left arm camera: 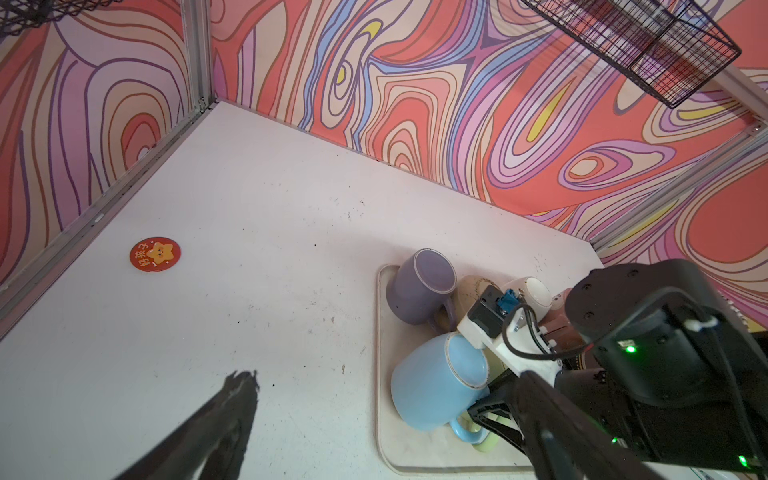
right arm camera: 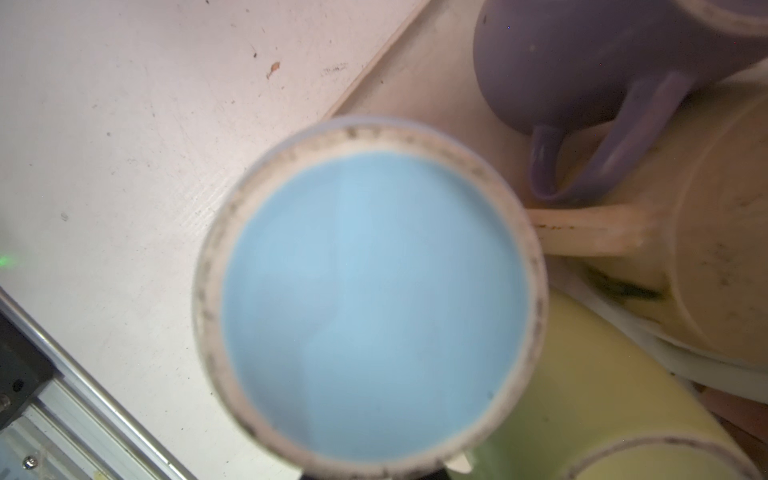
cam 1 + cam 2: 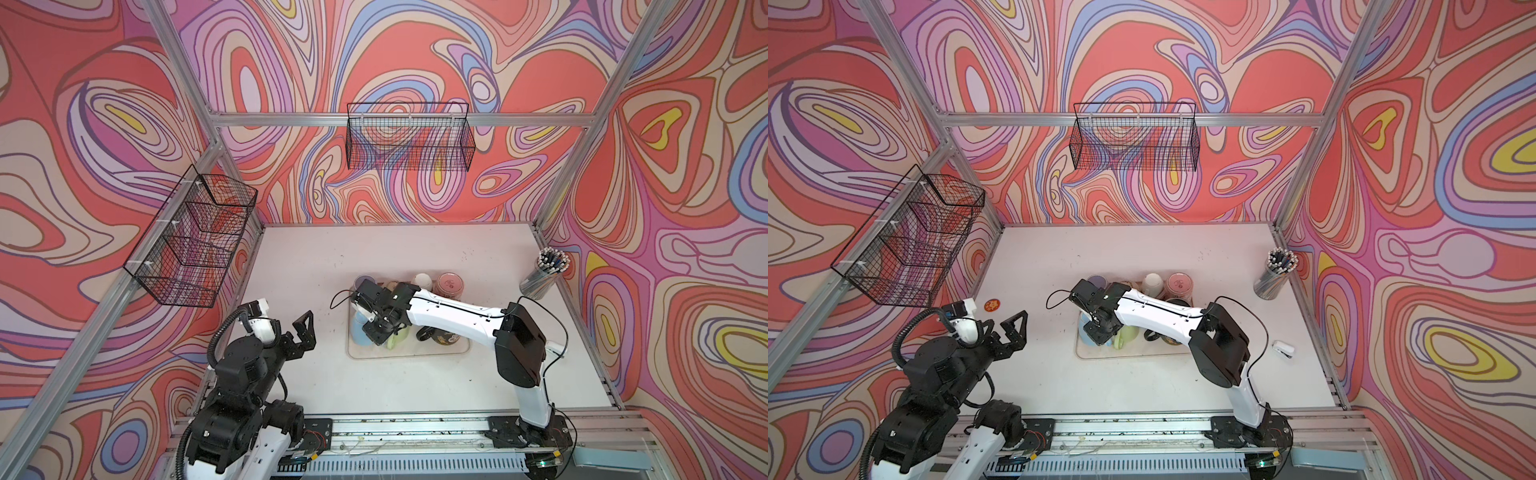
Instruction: Turn the mug right side up
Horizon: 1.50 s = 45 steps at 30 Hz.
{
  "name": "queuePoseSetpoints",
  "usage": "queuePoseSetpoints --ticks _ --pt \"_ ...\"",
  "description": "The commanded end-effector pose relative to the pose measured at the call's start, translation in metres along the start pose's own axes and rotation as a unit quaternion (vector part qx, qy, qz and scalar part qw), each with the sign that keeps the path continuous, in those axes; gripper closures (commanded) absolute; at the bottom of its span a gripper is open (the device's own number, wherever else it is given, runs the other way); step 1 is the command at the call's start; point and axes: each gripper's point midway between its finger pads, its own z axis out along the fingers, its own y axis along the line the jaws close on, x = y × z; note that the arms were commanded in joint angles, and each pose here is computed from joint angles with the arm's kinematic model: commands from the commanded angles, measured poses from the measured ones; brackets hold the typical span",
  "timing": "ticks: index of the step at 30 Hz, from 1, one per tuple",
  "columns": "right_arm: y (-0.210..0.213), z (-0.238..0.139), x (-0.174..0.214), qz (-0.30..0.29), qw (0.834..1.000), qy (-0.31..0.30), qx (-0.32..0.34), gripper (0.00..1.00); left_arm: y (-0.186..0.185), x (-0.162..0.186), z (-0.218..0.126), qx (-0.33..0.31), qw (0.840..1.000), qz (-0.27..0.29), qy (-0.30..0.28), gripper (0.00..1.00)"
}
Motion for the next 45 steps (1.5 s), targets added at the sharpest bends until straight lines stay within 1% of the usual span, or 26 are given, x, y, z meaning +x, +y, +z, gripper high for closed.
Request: queuePoseSetpoints --ticks 1,3,7,12,14,21,23,27,28,32,36,38,41,45 --pt "-0.008 0.009 -0.007 0.023 0.999 -0.013 0.024 1.0 0.003 0.006 0.001 -0.007 1.0 0.004 0.014 0.0" --pt "-0.013 0.014 -0.003 0.033 0.999 0.0 0.04 1.0 0.003 0.006 0.001 -0.008 1.0 0.005 0.015 0.0" --pt "-0.014 0.019 -0.001 0.051 0.998 0.003 0.043 1.0 0.004 0.006 0.0 -0.008 1.0 0.005 0.013 0.0" --pt "-0.016 0.025 0.003 0.064 0.997 0.012 0.051 0.83 0.004 0.006 -0.002 -0.007 1.0 0.004 0.01 0.0" --pt "-0.018 0.027 0.004 0.068 0.996 0.014 0.055 0.81 0.004 0.005 -0.002 -0.007 1.0 0.004 0.009 0.0" --pt "-0.02 0.031 0.004 0.077 0.995 0.018 0.063 0.78 0.003 0.005 -0.003 -0.004 1.0 0.004 0.008 0.0" --pt "-0.019 0.03 0.002 0.077 0.995 0.016 0.062 0.79 0.004 0.005 -0.004 -0.005 1.0 0.004 0.006 0.0" --pt "-0.019 0.028 0.0 0.078 0.995 0.012 0.063 0.98 0.003 0.005 -0.004 -0.003 1.0 0.004 0.006 0.0" --pt "-0.02 0.027 -0.001 0.079 0.995 0.011 0.063 1.0 0.003 0.005 -0.003 -0.002 1.0 0.004 0.007 0.0" --pt "-0.018 0.024 -0.003 0.081 0.995 0.004 0.058 1.0 0.001 0.007 -0.002 0.002 1.0 0.004 0.011 0.0" --pt "-0.017 0.012 -0.01 0.083 0.995 -0.017 0.051 1.0 -0.001 0.007 0.0 0.006 1.0 0.006 0.016 0.0" --pt "-0.016 0.001 -0.016 0.085 0.995 -0.033 0.042 1.0 -0.005 0.007 0.0 0.015 1.0 0.007 0.02 0.0" --pt "-0.017 -0.017 -0.026 0.095 0.993 -0.061 0.018 1.0 -0.018 0.005 0.001 0.046 0.999 0.01 0.025 0.01" --pt "-0.023 -0.05 -0.041 0.11 0.987 -0.112 -0.022 1.0 -0.03 0.001 0.003 0.073 0.997 -0.005 0.027 0.04"
